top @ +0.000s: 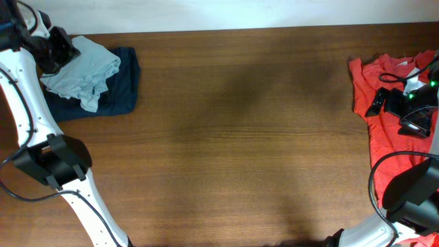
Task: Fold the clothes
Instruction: 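Lower the bundle onto the navy garment and open the left gripper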
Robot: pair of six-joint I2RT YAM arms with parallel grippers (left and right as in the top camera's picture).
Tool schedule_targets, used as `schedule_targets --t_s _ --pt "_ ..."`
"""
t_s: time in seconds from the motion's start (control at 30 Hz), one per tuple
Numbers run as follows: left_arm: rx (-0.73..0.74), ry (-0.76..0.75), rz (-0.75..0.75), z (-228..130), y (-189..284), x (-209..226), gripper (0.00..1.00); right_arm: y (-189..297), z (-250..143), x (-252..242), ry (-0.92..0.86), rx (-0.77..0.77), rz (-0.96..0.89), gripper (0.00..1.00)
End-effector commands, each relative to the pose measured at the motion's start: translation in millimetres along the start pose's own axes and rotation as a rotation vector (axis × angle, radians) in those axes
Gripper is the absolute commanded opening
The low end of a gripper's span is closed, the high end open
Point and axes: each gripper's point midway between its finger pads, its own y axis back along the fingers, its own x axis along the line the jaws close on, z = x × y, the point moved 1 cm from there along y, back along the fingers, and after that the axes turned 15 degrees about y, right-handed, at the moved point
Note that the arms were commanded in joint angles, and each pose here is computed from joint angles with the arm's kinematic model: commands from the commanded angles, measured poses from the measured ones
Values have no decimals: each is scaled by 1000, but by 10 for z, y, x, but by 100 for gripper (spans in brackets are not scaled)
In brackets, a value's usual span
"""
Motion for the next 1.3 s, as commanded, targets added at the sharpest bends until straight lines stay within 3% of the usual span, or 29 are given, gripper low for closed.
schedule_targets --t_s 0.0,0.13,0.43,0.73,0.83,0.93,1.13,1.27 --pt "115 -33 -135 -40 -202 87 0 30 -5 -20 0 -7 -11 99" --pt "175 -4 -196 -17 -378 279 0 30 -5 -20 0 -7 -11 99" --pt "324 31 -143 -225 -919 861 1 30 -5 -20 0 -7 -11 98" --pt "392 25 -129 -366 -1174 1089 0 30 -5 -20 0 -7 -11 99" --pt "416 47 -159 -413 -1138 1033 0 30 -5 -20 0 -7 -11 99" --pt "432 43 -297 -433 -955 748 1 30 -5 -20 0 -7 -11 99" --pt "346 -37 -390 -295 -499 316 1 30 -5 -20 0 -7 -11 99" --pt "278 -51 -409 -180 -264 107 9 30 -5 -20 0 -7 -11 99"
